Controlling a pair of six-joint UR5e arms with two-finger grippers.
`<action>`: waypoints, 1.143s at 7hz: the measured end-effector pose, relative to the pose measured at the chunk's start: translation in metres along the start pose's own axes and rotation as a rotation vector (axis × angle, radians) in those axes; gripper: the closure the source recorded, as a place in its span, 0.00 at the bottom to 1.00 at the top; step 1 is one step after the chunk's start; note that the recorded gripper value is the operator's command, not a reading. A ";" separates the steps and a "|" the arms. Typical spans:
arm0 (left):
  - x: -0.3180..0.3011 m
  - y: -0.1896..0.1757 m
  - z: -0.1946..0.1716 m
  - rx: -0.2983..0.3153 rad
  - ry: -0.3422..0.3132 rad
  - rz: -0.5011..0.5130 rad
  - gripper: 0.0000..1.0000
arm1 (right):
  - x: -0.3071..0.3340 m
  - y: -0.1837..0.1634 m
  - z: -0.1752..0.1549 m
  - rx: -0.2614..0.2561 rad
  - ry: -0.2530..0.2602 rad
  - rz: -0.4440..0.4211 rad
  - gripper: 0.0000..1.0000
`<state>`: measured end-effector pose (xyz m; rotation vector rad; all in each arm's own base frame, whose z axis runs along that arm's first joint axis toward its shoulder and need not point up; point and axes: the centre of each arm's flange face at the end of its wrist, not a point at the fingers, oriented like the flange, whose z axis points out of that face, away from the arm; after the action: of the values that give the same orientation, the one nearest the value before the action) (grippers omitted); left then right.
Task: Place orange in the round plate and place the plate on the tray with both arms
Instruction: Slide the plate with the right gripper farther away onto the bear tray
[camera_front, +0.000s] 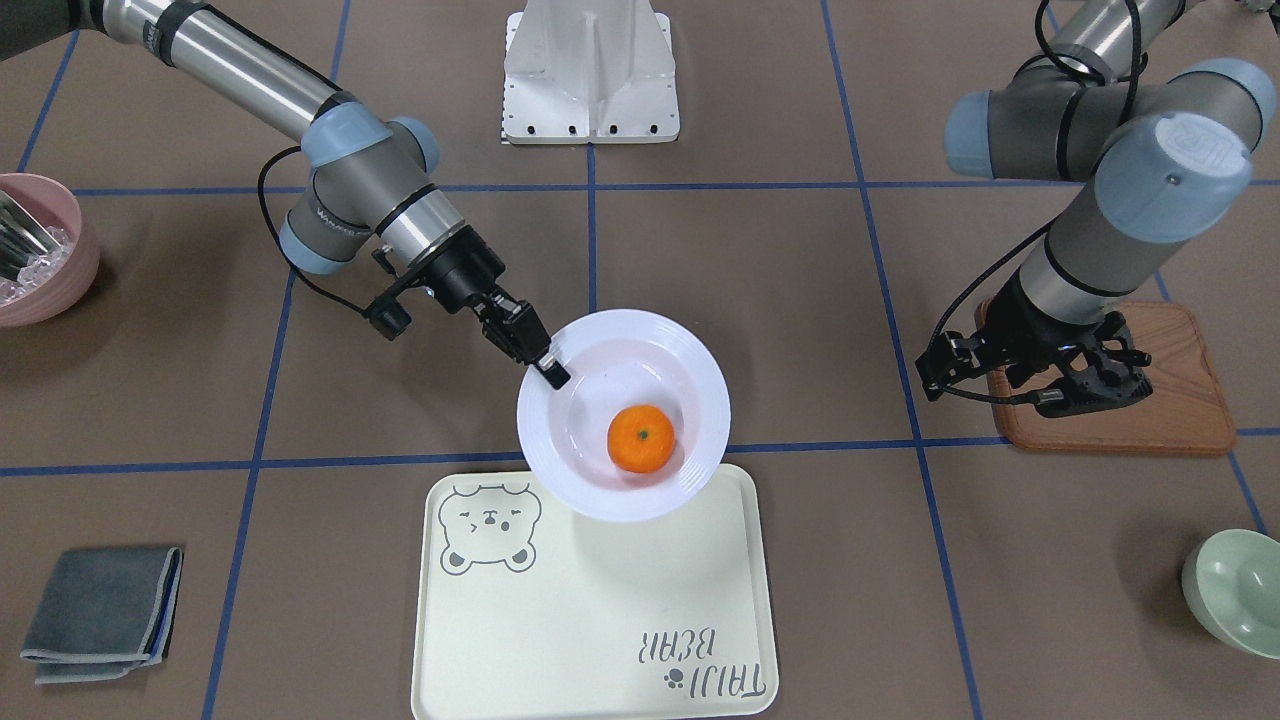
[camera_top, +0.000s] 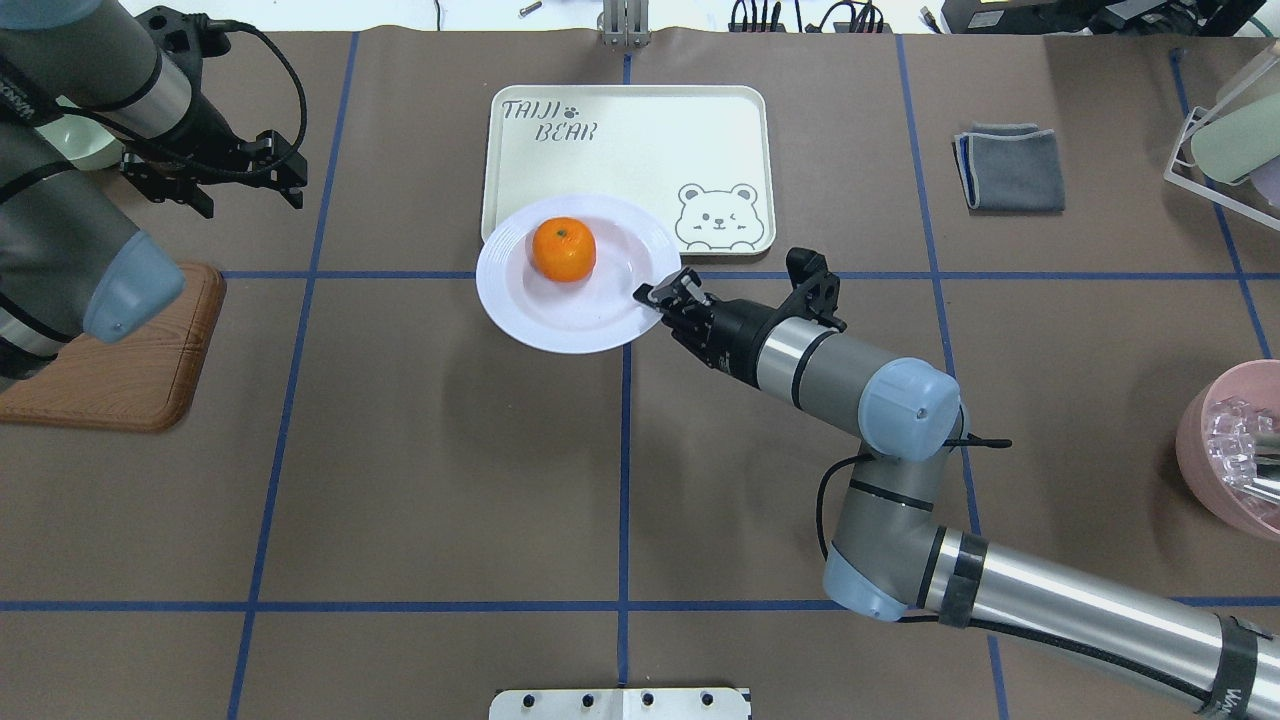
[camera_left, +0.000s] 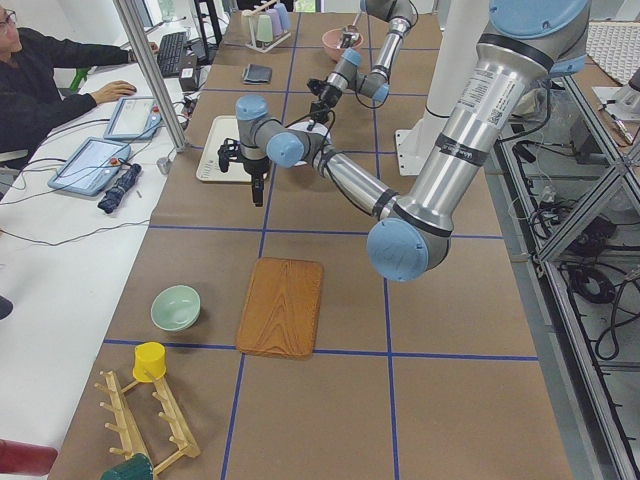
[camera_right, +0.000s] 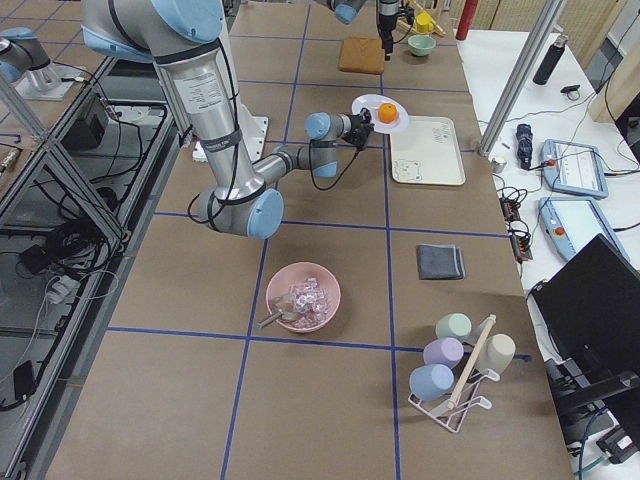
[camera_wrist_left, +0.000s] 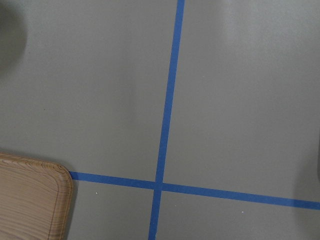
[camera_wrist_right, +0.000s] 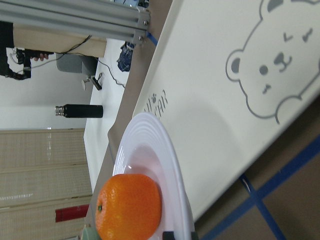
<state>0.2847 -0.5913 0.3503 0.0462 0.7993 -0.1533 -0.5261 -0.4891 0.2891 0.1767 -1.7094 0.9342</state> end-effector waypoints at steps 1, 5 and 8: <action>0.000 0.000 0.000 -0.001 -0.001 -0.001 0.01 | -0.010 -0.023 0.031 0.056 0.017 -0.004 1.00; -0.001 0.000 0.003 -0.003 -0.004 -0.003 0.01 | -0.015 -0.052 0.104 0.152 0.139 -0.023 0.07; -0.001 -0.001 0.002 -0.003 -0.004 -0.005 0.01 | -0.013 -0.055 0.107 0.111 0.291 -0.170 0.00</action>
<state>0.2853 -0.5922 0.3529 0.0404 0.7954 -0.1570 -0.5717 -0.6008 0.2980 0.2431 -1.3548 0.8818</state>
